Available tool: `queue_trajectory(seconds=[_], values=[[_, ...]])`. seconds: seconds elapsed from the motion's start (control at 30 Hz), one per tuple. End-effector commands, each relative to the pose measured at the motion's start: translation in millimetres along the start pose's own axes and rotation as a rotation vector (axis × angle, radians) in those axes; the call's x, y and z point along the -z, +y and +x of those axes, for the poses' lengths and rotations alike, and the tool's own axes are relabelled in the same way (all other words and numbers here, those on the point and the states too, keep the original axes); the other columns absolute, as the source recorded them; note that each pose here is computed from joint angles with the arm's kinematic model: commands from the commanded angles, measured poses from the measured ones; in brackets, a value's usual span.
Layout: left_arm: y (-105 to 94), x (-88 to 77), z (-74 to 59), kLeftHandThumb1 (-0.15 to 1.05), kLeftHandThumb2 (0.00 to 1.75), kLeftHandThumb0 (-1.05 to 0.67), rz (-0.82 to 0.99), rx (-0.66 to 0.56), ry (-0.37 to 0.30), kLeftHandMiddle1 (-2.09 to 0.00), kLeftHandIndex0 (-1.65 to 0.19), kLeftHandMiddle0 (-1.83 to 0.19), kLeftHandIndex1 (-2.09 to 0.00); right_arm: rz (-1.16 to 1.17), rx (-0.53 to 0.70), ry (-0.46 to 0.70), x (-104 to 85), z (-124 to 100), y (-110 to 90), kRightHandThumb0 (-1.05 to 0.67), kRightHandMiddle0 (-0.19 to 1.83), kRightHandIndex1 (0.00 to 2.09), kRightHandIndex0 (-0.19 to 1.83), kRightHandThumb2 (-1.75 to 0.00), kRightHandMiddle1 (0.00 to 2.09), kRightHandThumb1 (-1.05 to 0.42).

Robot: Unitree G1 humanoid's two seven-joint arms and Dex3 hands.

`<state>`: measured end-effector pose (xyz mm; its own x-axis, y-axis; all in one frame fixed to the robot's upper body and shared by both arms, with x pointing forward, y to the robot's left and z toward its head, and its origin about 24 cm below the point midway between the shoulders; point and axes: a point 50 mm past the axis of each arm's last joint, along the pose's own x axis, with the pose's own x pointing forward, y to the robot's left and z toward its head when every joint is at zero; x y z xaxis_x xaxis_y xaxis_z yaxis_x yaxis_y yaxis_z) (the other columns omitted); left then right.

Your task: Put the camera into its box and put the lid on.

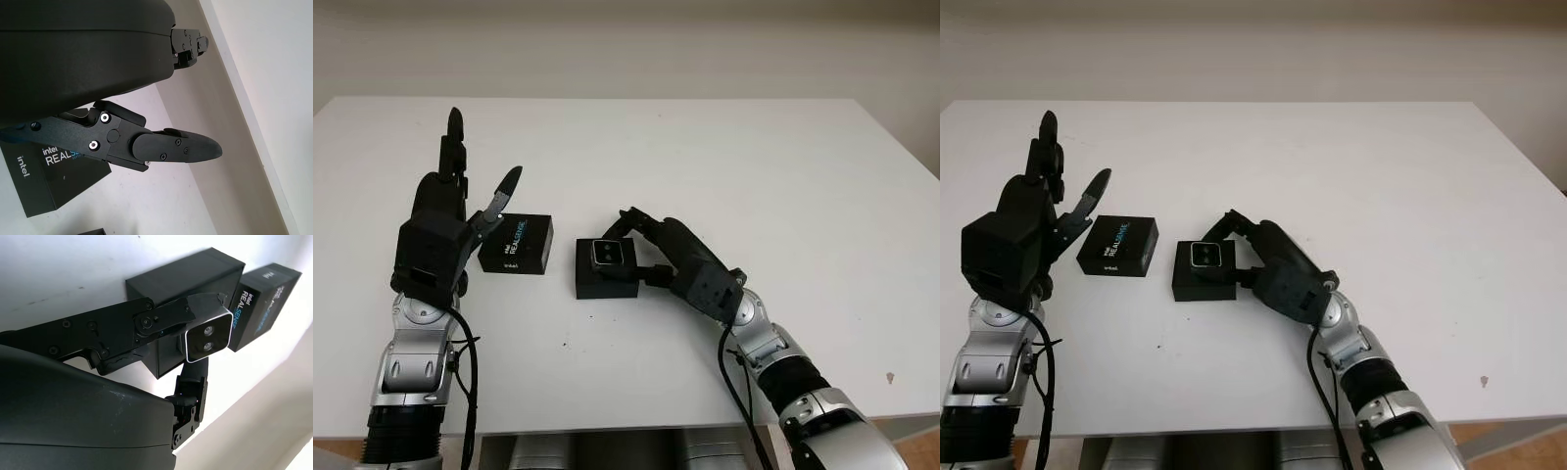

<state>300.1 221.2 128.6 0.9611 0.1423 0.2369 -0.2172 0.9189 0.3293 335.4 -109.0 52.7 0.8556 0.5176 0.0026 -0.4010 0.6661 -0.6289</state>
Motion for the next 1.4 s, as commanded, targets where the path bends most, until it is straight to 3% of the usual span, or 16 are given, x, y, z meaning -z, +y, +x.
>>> queue_trajectory(seconds=[0.0,0.2,0.67,0.87,1.07,1.2,1.37], values=[[0.2,-3.6,-0.3,1.05,0.3,-0.62,-0.005,-0.002,-0.018,-0.06,0.1,0.09,-0.06,-0.04,-0.026,0.006,0.8,-1.5,1.8,-0.72,0.09,0.02,-0.1,-0.05,0.41,-0.97],[0.6,-3.5,-0.4,1.05,0.29,-0.62,-0.005,-0.002,-0.016,-0.06,0.1,0.08,-0.06,-0.068,-0.028,-0.003,-1.7,-3.4,2.1,-0.72,0.05,0.0,-0.19,-0.05,0.22,-0.96],[-0.5,-3.2,-0.8,1.05,0.28,-0.62,-0.016,0.007,-0.017,-0.05,0.1,0.09,-0.06,-0.024,0.072,-0.075,-8.0,-8.0,-2.5,-0.74,0.01,0.0,-0.19,-0.07,0.13,-0.98],[-0.9,-2.8,-0.3,1.05,0.29,-0.62,-0.006,0.008,-0.017,-0.06,0.1,0.08,-0.06,-0.124,0.222,-0.172,-23.9,-8.7,-17.1,-0.75,-0.04,0.05,-0.13,-0.24,0.08,-1.05],[-2.4,-3.2,0.1,1.05,0.29,-0.61,-0.023,0.012,-0.02,-0.05,0.11,0.09,-0.05,-0.139,0.346,-0.238,-42.1,-3.6,-39.4,-0.71,0.0,0.08,-0.07,-0.26,0.09,-1.05],[-2.3,-2.8,-0.3,1.05,0.29,-0.62,-0.01,0.012,-0.018,-0.05,0.1,0.09,-0.06,-0.124,0.381,-0.246,-47.1,0.7,-49.3,-0.7,0.02,0.08,-0.05,-0.25,0.1,-1.05],[-2.4,-3.7,-1.0,1.05,0.29,-0.62,-0.015,0.008,-0.019,-0.05,0.1,0.09,-0.06,-0.172,0.353,-0.265,-49.7,0.5,-45.1,-0.71,0.04,0.09,-0.02,-0.25,0.11,-1.05]])
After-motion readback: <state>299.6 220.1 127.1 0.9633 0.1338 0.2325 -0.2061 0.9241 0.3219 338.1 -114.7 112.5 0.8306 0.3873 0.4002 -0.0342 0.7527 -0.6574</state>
